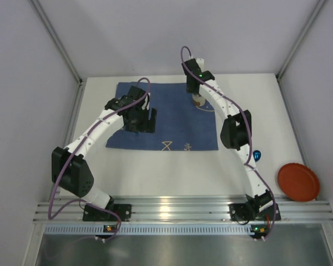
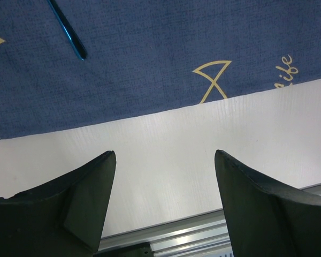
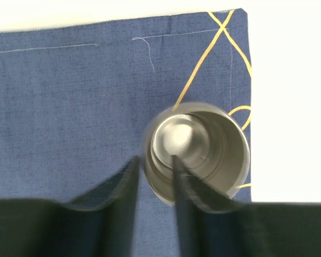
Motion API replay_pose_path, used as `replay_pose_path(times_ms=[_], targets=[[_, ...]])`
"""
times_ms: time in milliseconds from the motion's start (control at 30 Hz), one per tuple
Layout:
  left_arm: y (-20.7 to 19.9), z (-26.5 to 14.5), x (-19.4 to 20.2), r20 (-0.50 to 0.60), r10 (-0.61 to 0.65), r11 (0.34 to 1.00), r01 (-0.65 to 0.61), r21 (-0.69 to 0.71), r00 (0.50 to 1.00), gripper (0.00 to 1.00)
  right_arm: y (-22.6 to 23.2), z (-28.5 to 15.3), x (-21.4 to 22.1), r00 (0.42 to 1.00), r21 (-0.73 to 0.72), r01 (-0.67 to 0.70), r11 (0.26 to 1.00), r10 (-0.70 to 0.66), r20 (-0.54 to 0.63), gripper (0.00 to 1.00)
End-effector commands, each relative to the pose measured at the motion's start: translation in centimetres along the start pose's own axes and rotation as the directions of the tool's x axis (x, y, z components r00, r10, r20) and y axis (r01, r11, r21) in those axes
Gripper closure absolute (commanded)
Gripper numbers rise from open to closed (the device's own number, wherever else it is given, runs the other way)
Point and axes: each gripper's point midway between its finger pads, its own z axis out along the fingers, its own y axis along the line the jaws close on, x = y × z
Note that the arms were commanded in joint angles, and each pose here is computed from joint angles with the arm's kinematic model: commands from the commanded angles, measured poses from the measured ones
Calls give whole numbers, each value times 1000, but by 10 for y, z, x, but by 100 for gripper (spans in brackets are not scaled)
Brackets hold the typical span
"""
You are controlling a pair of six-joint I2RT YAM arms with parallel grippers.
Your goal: Set the dinner table for one person
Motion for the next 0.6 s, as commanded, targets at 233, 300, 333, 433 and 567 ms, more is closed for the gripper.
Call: replay_pose_path(times_ms=[233, 300, 333, 433, 567], targets=[[-7, -11, 6, -5, -5, 999, 5, 52, 1000, 20, 18, -45, -74, 977, -130, -32, 991, 59, 207, 37], [-8, -12, 6, -3, -8, 998, 8, 59, 1000, 20, 9, -84, -110, 950, -148, -56, 987, 98, 295, 34], [-8, -12, 7, -3, -10, 998, 10, 60, 1000, 20, -3, -117, -134, 927, -145, -69, 987, 117, 358, 33], [-12, -12, 9, -4, -17, 996, 17, 84, 1000, 21, -32, -146, -146, 903, -119, -99, 988, 139, 407, 30], [-21, -7, 16, -24, -33, 990, 36, 138, 999, 21, -118, -165, -112, 910, -108, -244, 964, 266, 318, 30]])
